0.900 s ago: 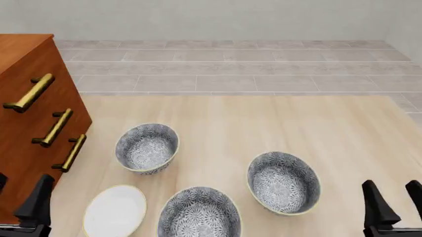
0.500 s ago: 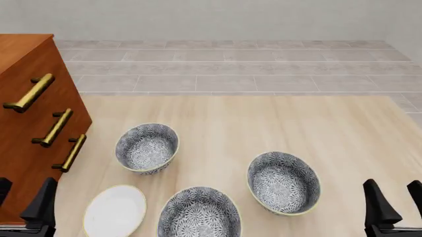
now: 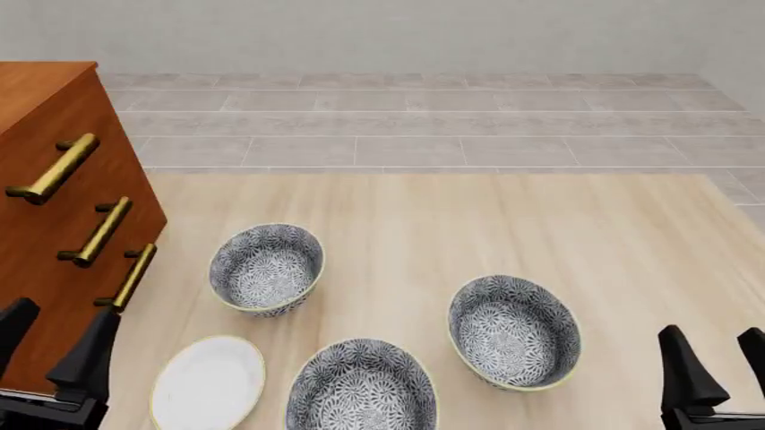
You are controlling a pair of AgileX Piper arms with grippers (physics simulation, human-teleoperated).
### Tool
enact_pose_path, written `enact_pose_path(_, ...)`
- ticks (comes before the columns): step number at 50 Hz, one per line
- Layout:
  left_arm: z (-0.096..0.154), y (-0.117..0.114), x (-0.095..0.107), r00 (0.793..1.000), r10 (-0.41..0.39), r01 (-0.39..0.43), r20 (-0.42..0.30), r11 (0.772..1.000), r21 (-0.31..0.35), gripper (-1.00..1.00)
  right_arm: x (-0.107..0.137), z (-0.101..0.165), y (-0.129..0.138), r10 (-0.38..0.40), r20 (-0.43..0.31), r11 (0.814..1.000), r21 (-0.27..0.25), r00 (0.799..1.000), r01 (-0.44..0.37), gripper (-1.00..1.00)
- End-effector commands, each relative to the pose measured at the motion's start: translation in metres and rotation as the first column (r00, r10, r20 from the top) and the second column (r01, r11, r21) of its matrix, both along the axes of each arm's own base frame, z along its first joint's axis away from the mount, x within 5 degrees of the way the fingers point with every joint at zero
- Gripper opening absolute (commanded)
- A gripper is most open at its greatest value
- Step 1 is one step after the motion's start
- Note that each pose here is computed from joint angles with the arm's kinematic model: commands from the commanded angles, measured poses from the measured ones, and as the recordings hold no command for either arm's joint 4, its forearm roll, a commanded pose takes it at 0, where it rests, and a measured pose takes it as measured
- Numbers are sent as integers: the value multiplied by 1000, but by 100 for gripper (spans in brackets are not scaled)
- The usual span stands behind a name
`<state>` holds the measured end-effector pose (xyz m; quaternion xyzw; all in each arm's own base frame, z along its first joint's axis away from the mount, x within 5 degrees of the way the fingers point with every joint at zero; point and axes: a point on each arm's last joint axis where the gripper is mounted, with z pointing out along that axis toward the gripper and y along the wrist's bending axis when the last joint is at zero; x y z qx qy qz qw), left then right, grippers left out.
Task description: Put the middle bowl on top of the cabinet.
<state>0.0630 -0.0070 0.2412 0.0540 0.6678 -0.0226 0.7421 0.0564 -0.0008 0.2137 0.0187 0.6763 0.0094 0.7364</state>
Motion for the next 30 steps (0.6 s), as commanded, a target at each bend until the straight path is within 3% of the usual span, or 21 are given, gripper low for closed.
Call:
enact_pose_path(1, 16, -9, 9, 995, -95, 95, -1, 994, 55, 100, 0, 0, 0, 4, -5, 1000, 1, 1000, -4, 100)
enact_pose_path(9, 35, -22, 27, 979, -200, 202, -48, 978, 49, 100, 0, -1, 0, -3, -9, 1000, 4, 1000, 3, 100)
enact_pose_path(17, 56, -31, 31, 964, -265, 266, -26, 960, 90, 100, 0, 0, -1, -14, -10, 1000, 10, 1000, 14, 100)
enact_pose_path(26, 78, -50, 38, 924, -379, 383, -56, 914, 132, 100, 0, 0, -2, -27, -12, 1000, 14, 1000, 27, 100)
enact_pose_path(30, 94, -56, 43, 914, -401, 406, -66, 907, 113, 100, 0, 0, -2, -30, -12, 999, 13, 999, 30, 100)
